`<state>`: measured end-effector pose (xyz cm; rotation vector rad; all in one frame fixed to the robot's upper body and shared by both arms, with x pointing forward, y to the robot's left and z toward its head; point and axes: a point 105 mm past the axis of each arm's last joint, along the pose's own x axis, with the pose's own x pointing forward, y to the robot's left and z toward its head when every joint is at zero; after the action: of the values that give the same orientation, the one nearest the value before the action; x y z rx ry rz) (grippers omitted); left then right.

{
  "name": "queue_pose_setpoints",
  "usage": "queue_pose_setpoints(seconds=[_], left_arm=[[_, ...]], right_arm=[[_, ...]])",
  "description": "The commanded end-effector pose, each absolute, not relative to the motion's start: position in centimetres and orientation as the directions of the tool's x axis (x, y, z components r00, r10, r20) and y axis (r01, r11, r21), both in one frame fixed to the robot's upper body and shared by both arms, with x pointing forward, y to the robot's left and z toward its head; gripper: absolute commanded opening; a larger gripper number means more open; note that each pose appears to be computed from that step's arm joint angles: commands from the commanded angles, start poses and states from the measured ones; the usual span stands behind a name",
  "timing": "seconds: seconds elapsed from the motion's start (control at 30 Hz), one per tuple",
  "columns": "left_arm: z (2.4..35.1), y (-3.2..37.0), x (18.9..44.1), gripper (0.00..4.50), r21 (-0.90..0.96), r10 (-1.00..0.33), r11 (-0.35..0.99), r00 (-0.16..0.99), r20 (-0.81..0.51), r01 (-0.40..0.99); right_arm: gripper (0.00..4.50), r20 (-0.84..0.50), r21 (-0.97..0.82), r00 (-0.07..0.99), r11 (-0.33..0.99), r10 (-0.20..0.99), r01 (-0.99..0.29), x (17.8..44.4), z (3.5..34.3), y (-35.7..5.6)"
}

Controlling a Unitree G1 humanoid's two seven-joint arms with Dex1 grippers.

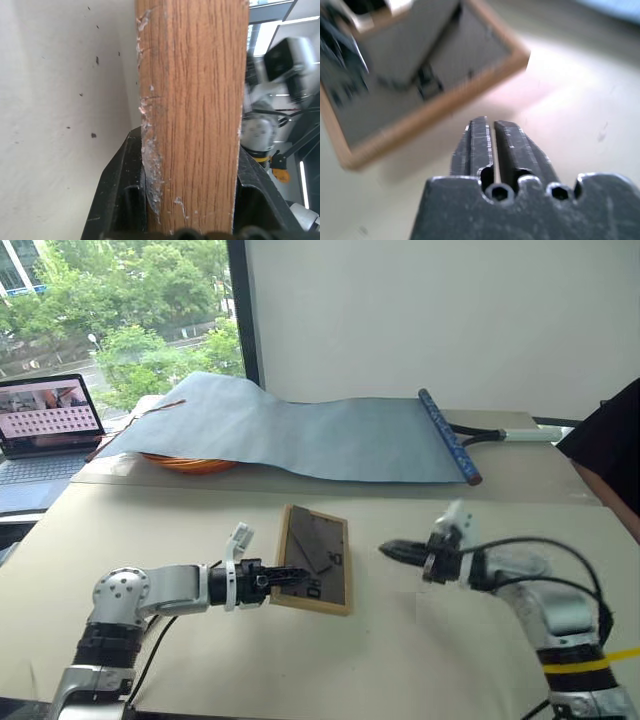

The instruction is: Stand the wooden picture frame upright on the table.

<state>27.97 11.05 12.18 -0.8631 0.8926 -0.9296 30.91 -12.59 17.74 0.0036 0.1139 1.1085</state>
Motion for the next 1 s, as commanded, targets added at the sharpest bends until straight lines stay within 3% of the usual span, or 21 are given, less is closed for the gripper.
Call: queue_pose_setpoints(seconds=[0.03,0.1,0.37,0.53,0.8,1.0], left_arm=[[13.6,10.5,27.7,1.18,-0.882,-0.933,0.310,0.293,-0.210,0.354],[14.0,10.1,27.4,1.18,-0.878,-0.940,0.297,0.275,-0.200,0.375],[15.8,8.9,26.7,1.18,-0.857,-0.960,0.258,0.219,-0.175,0.446],[15.7,9.0,26.8,1.18,-0.880,-0.964,0.233,0.218,-0.152,0.415],[15.2,10.7,27.1,1.18,-0.923,-0.969,0.174,0.228,-0.097,0.344],[16.9,12.5,28.2,1.18,-0.948,-0.968,0.026,0.243,0.054,0.316]], right_arm=[[2.22,-0.076,0.081,0.371,0.376,0.926,-0.923,30.2,18.8,-10.1],[2.90,-0.122,0.066,0.366,0.375,0.923,-0.925,30.7,17.8,-8.9],[2.90,-0.176,0.139,0.245,0.270,0.953,-0.953,30.9,15.6,-5.9],[2.90,-0.063,0.103,0.125,0.131,0.990,-0.986,29.5,17.6,-4.7],[2.90,-0.016,-0.046,0.223,0.222,0.975,-0.974,29.8,19.1,-8.0],[2.90,-0.005,-0.154,0.302,0.297,0.953,-0.942,30.0,21.0,-10.3]])
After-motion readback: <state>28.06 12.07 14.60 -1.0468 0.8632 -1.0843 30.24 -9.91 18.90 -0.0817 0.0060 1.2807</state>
